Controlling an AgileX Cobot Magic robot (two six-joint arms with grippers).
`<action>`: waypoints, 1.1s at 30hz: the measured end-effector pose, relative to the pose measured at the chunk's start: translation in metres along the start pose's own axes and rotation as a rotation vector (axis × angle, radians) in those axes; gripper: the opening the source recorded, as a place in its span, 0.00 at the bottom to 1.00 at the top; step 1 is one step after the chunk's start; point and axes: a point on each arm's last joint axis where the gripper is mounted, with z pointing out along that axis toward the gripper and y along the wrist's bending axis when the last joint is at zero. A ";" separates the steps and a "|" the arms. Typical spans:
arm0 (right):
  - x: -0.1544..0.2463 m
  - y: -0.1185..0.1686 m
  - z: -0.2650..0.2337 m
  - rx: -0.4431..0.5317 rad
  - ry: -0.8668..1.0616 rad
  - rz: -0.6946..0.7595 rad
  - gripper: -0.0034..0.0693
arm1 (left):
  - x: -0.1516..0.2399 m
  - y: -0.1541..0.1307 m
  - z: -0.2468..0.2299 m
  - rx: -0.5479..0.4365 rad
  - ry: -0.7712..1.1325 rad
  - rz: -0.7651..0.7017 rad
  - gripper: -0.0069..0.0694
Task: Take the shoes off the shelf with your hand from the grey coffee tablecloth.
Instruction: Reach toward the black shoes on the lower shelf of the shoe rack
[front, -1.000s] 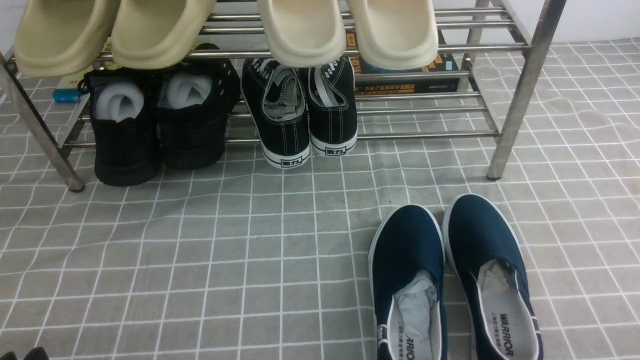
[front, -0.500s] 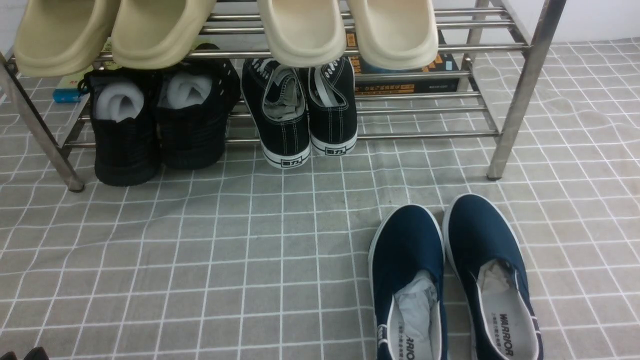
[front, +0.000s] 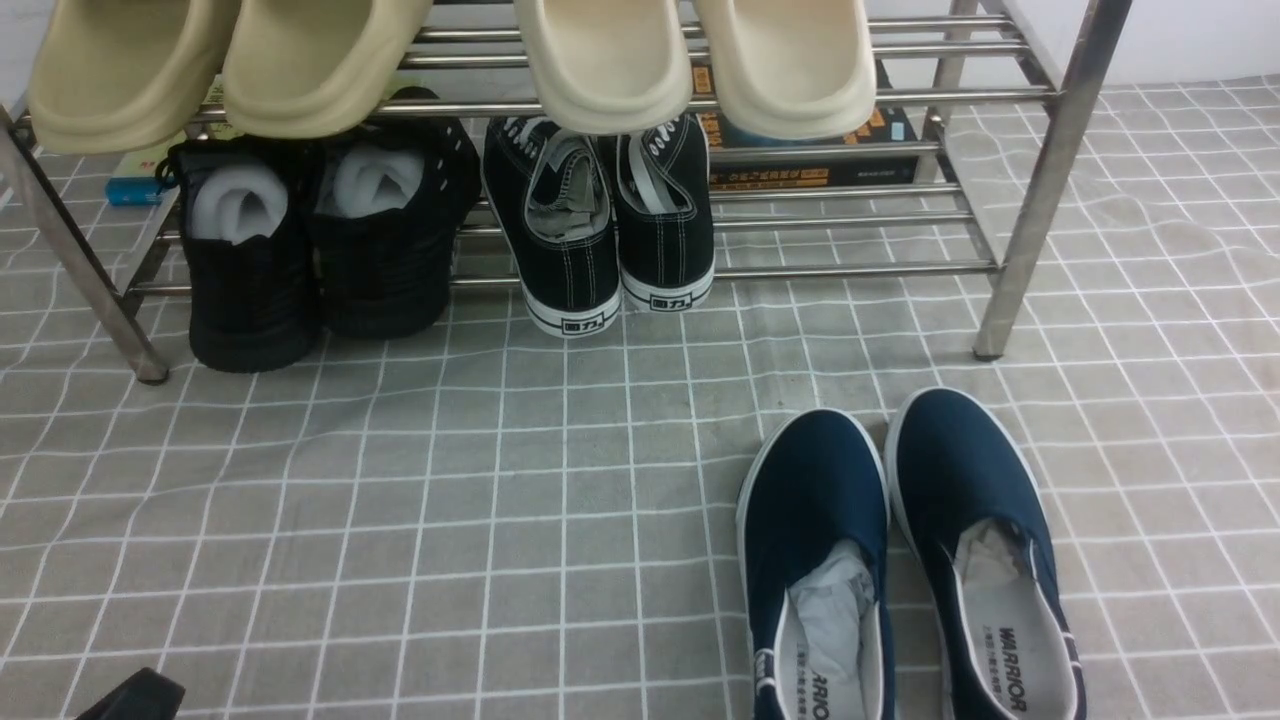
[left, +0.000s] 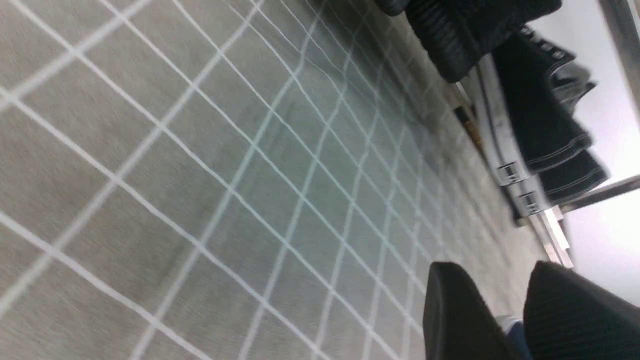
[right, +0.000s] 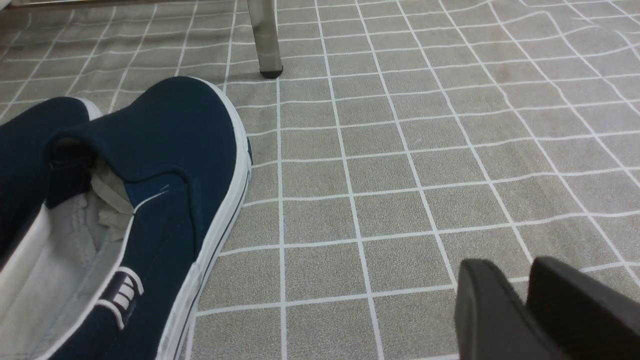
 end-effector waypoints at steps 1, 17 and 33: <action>0.000 0.000 0.000 0.000 0.000 0.000 0.25 | 0.000 0.000 0.000 0.001 -0.002 -0.004 0.41; 0.000 0.000 0.000 0.000 0.000 0.000 0.28 | -0.034 -0.051 -0.016 0.172 -0.182 0.091 0.15; 0.000 0.000 0.000 0.000 0.000 0.000 0.31 | -0.077 -0.121 0.065 -0.300 0.378 0.443 0.17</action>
